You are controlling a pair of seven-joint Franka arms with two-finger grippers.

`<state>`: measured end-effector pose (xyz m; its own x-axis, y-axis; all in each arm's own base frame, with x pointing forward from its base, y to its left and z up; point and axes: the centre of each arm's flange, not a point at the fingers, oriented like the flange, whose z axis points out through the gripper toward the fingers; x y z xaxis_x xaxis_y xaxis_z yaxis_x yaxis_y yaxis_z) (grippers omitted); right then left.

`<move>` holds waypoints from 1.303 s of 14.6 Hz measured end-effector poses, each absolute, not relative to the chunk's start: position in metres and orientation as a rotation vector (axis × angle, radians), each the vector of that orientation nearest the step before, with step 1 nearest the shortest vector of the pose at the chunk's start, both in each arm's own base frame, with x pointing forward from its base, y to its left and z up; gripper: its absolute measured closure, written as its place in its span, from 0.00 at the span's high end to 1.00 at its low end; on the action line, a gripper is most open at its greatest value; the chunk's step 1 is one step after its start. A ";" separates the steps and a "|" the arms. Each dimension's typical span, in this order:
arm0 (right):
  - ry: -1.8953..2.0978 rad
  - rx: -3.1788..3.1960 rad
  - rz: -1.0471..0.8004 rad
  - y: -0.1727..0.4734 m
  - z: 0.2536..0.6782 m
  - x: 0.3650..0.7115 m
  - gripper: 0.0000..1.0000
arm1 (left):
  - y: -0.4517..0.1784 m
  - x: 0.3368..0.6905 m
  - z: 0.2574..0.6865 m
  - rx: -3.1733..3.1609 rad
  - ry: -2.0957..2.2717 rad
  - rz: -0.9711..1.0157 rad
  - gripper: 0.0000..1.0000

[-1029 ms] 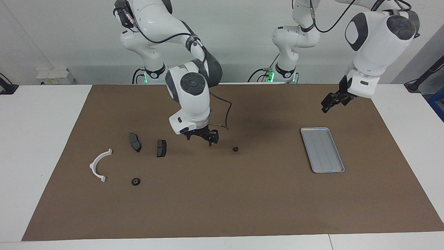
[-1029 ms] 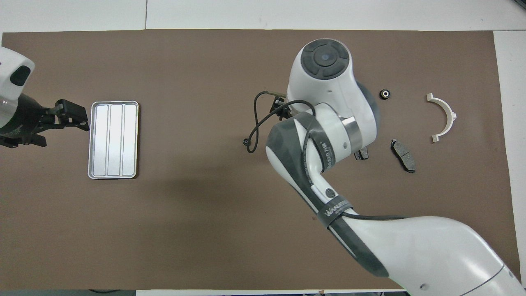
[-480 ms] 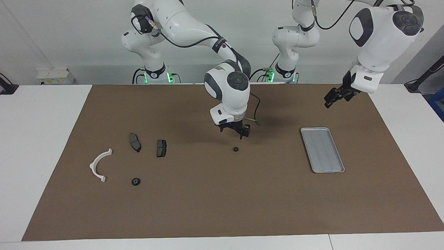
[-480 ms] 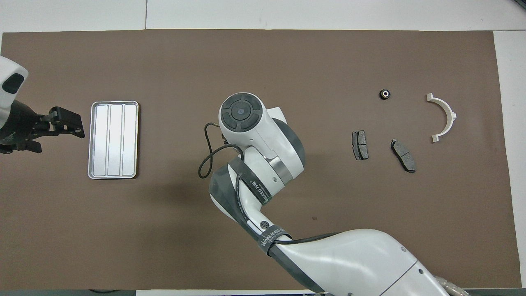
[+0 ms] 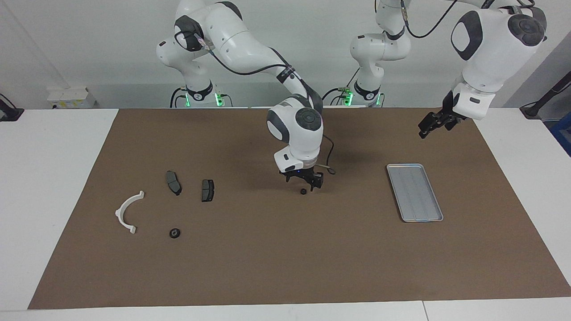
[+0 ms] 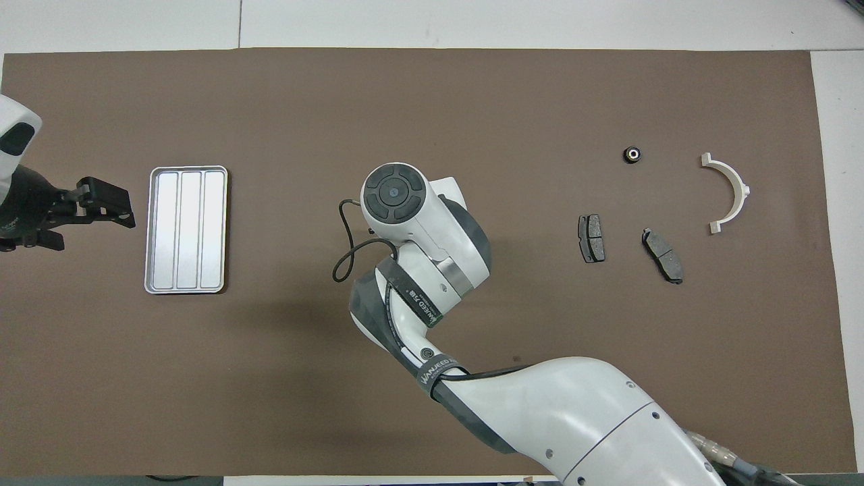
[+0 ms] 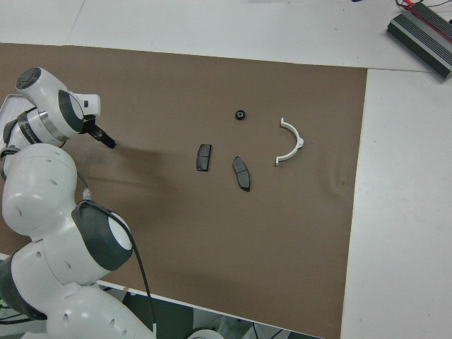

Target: Place bearing gear from tray to pile

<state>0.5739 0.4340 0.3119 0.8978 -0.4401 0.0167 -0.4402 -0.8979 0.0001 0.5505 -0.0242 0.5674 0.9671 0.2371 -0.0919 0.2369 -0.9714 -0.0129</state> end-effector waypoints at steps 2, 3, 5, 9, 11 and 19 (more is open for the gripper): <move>-0.709 3.056 0.026 0.434 0.308 0.574 1.00 | -0.022 0.551 0.567 -3.114 -0.378 0.146 1.00; -0.707 3.055 0.023 0.435 0.304 0.574 1.00 | -0.022 0.551 0.567 -3.114 -0.376 0.146 1.00; -0.702 3.052 0.017 0.437 0.294 0.574 1.00 | -0.023 0.551 0.567 -3.114 -0.373 0.146 1.00; -0.701 3.057 0.021 0.438 0.286 0.574 1.00 | -0.024 0.551 0.569 -3.115 -0.369 0.142 1.00; -0.701 3.057 0.021 0.438 0.286 0.574 0.90 | -0.028 0.550 0.570 -3.117 -0.359 0.137 1.00; -0.718 3.063 -0.003 0.440 0.288 0.572 0.45 | -0.023 0.547 0.585 -3.129 -0.306 0.108 1.00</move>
<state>0.5719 0.4401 0.2881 0.8959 -0.4442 -0.0025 -0.4442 -0.8959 -0.0035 0.5470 -0.0226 0.5846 0.9787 0.1935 -0.0686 0.1938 -0.9810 -0.0027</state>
